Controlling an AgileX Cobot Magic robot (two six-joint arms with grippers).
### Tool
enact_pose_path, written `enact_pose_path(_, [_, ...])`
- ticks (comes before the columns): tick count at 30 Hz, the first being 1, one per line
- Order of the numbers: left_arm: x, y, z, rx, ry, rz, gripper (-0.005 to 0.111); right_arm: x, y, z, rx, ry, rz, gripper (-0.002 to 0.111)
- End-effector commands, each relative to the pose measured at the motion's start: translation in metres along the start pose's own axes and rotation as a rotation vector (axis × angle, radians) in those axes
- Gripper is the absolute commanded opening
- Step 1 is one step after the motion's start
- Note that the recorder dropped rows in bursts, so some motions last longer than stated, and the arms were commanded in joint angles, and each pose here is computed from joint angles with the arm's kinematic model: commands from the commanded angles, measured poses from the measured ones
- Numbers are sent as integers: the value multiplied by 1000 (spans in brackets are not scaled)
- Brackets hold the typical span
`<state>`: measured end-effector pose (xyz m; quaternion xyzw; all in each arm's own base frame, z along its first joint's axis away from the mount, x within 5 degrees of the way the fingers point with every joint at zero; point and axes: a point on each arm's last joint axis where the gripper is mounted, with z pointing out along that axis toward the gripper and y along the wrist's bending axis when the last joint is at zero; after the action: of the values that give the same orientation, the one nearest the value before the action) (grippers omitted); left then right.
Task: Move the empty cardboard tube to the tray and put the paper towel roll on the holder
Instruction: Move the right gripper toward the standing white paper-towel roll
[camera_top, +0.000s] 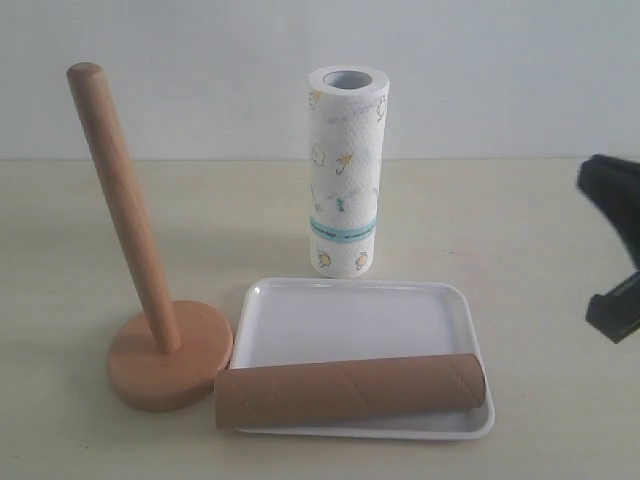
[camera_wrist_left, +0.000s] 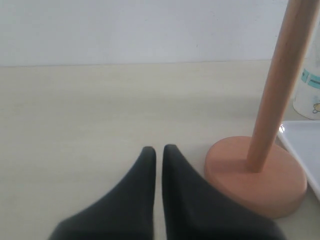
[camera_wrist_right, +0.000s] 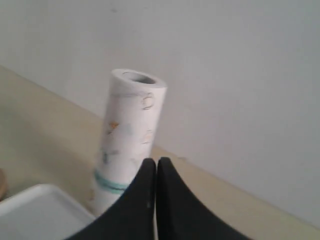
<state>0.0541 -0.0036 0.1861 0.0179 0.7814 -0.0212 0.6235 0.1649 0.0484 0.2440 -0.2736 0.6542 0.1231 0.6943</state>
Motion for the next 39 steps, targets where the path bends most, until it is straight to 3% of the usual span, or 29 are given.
enact_pose_path(1, [0, 0, 0, -1, -9, 2, 4, 20, -1, 28, -156, 22, 145, 0])
enact_pose_path(9, [0, 0, 0, -1, -9, 2, 4, 53, -2, 47, -208, 62, 303, 0])
enact_pose_path(18, [0, 0, 0, -1, -8, 2, 4, 53, -7, 49, -161, 31, 349, 0])
enact_pose_path(39, [0, 0, 0, -1, -8, 2, 4, 43, 2, 83, -216, 181, 213, 0])
